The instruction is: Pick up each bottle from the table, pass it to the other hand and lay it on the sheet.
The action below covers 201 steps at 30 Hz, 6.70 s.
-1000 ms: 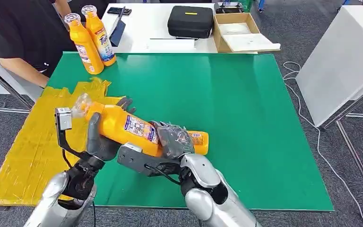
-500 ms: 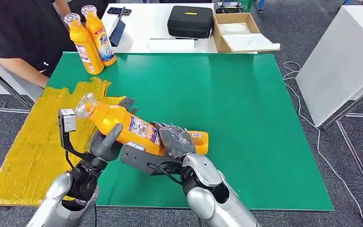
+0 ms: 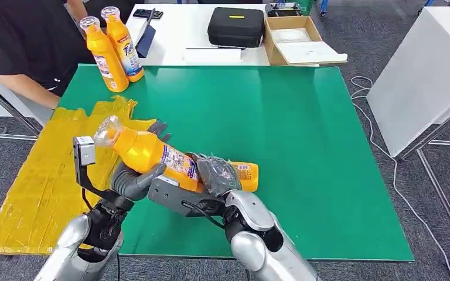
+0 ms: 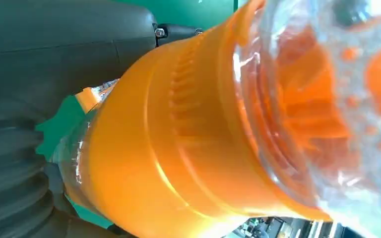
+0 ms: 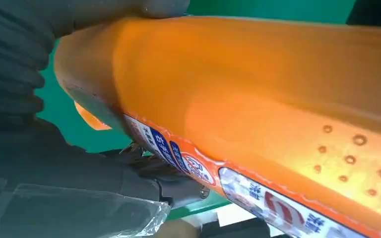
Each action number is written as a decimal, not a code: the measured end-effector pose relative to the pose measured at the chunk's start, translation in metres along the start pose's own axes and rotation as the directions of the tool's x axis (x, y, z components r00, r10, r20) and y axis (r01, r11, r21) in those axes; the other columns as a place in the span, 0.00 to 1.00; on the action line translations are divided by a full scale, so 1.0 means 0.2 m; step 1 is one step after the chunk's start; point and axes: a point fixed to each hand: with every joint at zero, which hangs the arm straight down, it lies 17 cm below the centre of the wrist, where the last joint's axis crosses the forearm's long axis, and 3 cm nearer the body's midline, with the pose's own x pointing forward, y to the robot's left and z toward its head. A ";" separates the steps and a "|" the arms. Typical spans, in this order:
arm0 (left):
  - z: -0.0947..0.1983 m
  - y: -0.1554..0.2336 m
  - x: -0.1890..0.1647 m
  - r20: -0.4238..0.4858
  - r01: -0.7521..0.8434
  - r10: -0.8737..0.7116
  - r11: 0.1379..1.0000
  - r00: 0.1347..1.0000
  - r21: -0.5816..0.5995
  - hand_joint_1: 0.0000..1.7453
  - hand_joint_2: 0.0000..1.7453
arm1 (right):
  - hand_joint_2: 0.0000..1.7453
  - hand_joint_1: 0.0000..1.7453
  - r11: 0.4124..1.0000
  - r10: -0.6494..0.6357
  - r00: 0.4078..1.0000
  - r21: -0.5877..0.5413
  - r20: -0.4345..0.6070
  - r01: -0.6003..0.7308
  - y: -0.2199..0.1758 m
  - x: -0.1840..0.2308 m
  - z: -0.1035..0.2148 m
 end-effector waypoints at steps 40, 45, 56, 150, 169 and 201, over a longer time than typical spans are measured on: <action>0.03 0.00 0.13 0.012 -0.449 0.451 0.890 0.892 -0.074 1.00 1.00 | 0.00 0.00 0.996 -0.062 0.996 -0.054 0.058 0.065 -0.07 0.07 -0.01; 0.09 0.10 0.25 0.086 -0.455 0.461 0.887 0.883 -0.084 1.00 1.00 | 0.00 0.00 0.973 -0.124 0.984 -0.179 0.131 0.146 -0.21 0.06 0.07; 0.35 0.55 0.26 0.168 -0.391 0.374 0.917 0.912 0.082 1.00 1.00 | 0.00 0.00 0.812 -0.176 0.963 -0.523 0.203 0.259 -0.83 -0.27 0.32; -0.21 0.77 0.41 0.090 0.604 -0.709 0.654 0.699 0.456 0.00 0.00 | 1.00 0.00 0.958 0.284 0.932 0.111 -0.225 -0.266 -0.13 -1.30 -0.12; -0.29 0.67 0.46 0.139 0.589 -0.705 0.671 0.696 0.450 0.00 0.00 | 1.00 0.00 0.955 0.275 0.943 0.162 -0.187 -0.247 -0.08 -1.17 -0.20; -0.28 0.67 0.47 0.153 0.558 -0.699 0.666 0.699 0.495 0.00 0.00 | 1.00 0.00 0.856 0.402 0.905 0.407 -0.137 -0.318 0.28 -1.04 -0.23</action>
